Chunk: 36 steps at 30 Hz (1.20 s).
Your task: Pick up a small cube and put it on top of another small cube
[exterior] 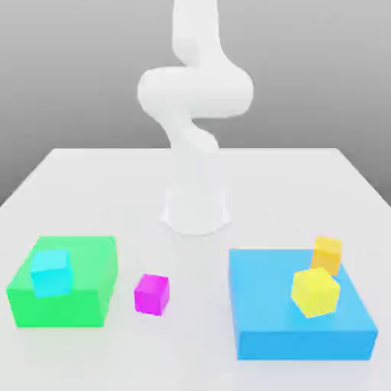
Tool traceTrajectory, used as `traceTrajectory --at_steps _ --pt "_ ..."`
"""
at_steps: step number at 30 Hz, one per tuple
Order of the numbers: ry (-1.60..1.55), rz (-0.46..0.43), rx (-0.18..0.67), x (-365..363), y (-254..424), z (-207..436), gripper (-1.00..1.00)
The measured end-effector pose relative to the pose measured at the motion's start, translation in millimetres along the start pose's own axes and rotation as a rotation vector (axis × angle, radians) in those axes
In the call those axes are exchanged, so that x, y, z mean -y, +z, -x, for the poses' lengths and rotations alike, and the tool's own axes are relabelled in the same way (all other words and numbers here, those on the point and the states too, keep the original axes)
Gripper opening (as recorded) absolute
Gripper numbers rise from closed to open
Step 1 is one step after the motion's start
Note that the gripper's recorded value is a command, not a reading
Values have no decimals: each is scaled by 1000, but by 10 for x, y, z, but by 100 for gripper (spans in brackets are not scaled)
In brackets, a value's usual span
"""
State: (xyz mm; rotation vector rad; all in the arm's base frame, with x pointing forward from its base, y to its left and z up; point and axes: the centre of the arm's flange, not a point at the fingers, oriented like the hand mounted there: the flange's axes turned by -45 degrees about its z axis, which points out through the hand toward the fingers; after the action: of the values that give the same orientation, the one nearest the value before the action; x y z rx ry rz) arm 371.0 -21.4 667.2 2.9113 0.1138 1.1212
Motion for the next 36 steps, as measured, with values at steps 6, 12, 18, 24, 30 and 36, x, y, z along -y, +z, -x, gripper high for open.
traceTrajectory --at_steps 6,12,18,24,30,36 --pt "-239 -47 160 -331 1132 512 0" --pt "-492 -127 310 -454 2047 1254 0" --pt "-754 -242 444 -455 2683 2149 0" --pt "-1014 -387 553 -401 3006 3091 0" --pt "-1168 -489 601 -383 3099 3630 0" --pt "-1179 -493 592 -419 3211 3626 0"
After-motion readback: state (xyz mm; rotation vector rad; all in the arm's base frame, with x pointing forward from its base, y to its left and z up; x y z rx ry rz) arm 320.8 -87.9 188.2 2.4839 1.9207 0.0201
